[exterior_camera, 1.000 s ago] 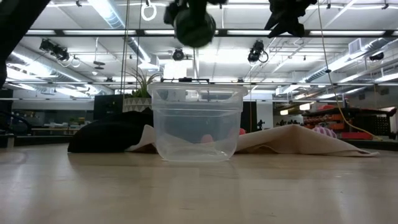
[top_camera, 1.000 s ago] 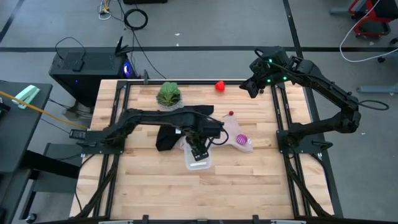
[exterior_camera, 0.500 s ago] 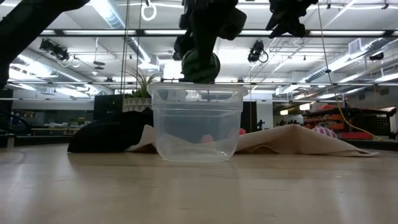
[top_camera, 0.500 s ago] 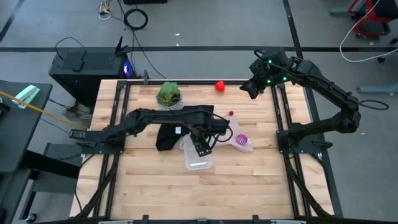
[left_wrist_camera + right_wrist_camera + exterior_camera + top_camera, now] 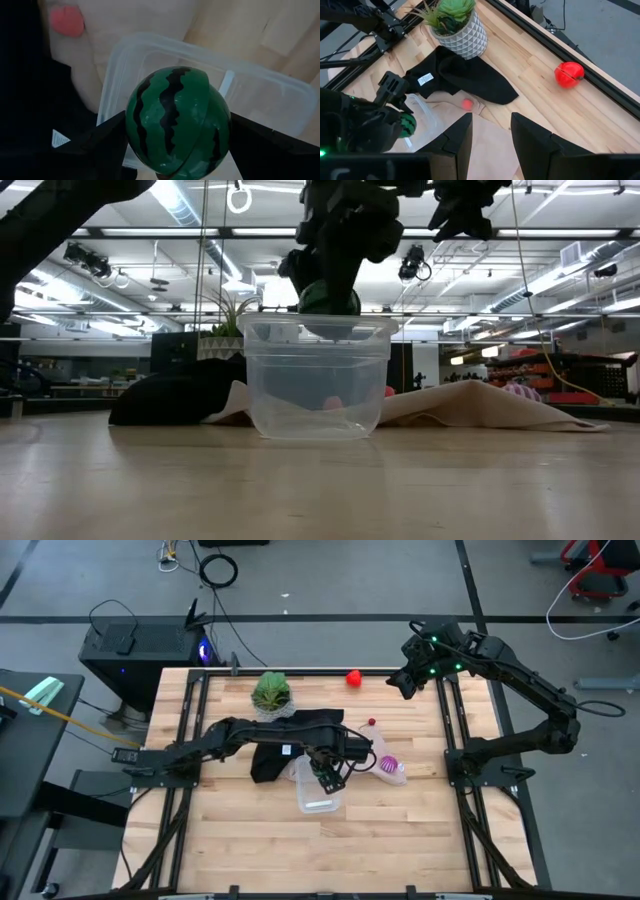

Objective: Pick and placing Produce into tupperware
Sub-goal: Put the watermelon into the transparent container

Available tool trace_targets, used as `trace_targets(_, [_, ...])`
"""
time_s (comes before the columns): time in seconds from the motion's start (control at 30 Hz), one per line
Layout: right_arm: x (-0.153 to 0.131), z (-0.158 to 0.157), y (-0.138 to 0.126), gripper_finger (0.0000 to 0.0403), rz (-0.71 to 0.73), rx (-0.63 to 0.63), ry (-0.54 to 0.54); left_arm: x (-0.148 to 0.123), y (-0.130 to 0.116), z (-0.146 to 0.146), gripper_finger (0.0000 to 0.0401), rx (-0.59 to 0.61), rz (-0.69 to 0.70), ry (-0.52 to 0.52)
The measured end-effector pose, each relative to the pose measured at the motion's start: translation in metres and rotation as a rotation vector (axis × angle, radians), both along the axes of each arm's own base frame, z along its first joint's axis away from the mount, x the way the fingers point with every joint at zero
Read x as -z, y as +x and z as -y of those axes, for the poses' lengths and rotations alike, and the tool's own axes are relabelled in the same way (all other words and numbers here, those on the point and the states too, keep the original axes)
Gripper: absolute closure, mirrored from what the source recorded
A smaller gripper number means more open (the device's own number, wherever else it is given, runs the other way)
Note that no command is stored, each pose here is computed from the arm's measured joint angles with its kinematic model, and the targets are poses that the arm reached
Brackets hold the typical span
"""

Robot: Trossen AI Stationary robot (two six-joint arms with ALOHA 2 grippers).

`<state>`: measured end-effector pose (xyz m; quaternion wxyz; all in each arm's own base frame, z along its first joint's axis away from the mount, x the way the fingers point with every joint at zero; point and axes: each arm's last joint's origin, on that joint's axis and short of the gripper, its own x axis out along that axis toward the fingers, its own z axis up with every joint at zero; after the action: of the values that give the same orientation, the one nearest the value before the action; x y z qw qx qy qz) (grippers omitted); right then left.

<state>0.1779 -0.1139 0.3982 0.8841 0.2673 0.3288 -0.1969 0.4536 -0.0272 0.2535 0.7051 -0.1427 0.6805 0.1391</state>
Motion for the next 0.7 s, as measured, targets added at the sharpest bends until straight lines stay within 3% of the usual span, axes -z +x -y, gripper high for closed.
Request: trace_targets(0.7, [0.001, -0.001, -0.001, 0.0261, -0.012, 0.001, 0.010, 0.007, -0.001, 0.026, 0.0092, 0.099, -0.024, 0.088])
